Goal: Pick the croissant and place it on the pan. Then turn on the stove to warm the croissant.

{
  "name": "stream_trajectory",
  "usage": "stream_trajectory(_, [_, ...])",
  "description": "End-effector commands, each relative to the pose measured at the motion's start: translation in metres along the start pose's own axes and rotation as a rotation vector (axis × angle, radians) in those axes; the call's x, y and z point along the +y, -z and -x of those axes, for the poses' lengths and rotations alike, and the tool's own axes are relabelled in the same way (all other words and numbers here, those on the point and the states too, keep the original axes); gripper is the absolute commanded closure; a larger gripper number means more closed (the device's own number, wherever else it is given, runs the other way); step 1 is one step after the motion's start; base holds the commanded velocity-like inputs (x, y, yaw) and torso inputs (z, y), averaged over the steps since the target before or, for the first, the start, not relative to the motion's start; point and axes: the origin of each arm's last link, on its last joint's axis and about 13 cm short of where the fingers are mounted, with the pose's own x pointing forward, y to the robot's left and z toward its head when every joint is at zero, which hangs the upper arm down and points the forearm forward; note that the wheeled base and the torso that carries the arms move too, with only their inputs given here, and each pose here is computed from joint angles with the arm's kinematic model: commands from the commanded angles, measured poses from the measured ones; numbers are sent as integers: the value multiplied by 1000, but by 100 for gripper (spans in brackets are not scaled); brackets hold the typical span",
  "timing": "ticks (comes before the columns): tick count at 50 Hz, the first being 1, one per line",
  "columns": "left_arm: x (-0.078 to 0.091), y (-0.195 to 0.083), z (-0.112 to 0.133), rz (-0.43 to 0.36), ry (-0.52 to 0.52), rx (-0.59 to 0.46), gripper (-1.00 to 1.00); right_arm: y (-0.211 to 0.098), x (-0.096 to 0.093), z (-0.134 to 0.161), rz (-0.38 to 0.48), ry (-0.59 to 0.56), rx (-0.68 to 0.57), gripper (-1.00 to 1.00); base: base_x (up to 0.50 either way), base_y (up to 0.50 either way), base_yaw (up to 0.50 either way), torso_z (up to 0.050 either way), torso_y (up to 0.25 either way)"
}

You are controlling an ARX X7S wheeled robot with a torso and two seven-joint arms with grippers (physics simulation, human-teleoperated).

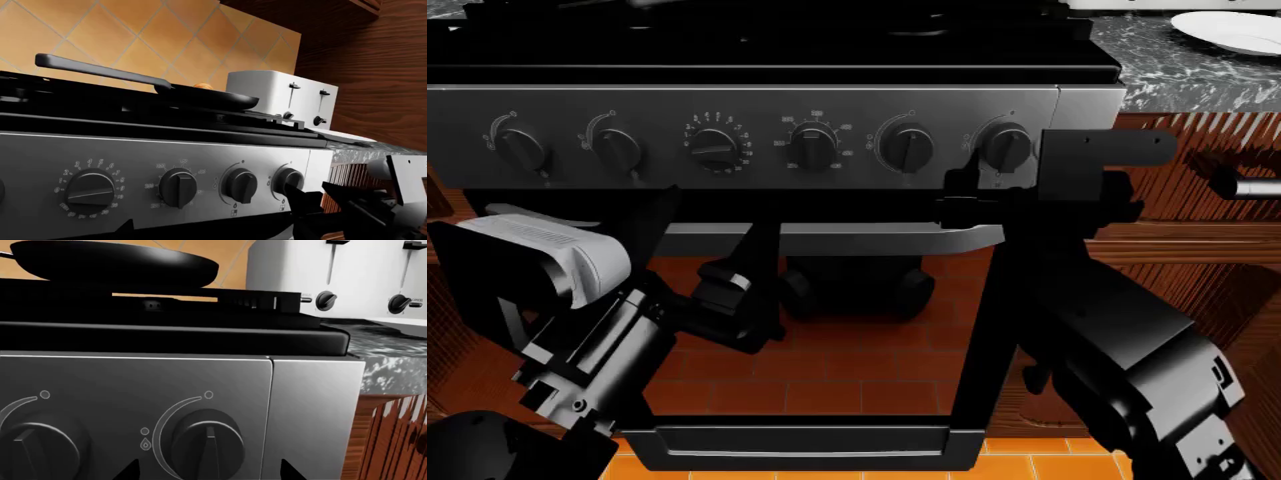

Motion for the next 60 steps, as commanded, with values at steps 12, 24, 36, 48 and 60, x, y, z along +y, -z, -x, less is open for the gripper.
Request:
stream_trajectory(12, [0, 0, 0, 5, -1, 2, -100, 1, 1, -6, -2, -9, 9, -100, 0, 0, 0, 0, 0])
stream_trajectory(24, [1, 2, 0, 9, 0, 6, -100, 4, 1, -10, -4, -7, 24, -100, 0, 0, 0, 0, 0])
stream_trajectory(36, [0, 2, 0, 14, 2, 12, -100, 4, 0, -16, 3, -1, 27, -100, 0, 0, 0, 0, 0])
stream_trajectory(48, [0, 3, 0, 19, 3, 18, -100, 2, 0, -22, 9, 2, 29, -100, 0, 0, 0, 0, 0])
stream_trajectory(60, [1, 4, -1, 19, 2, 17, -100, 3, 1, -23, 20, 6, 26, 100, 0, 0, 0, 0, 0])
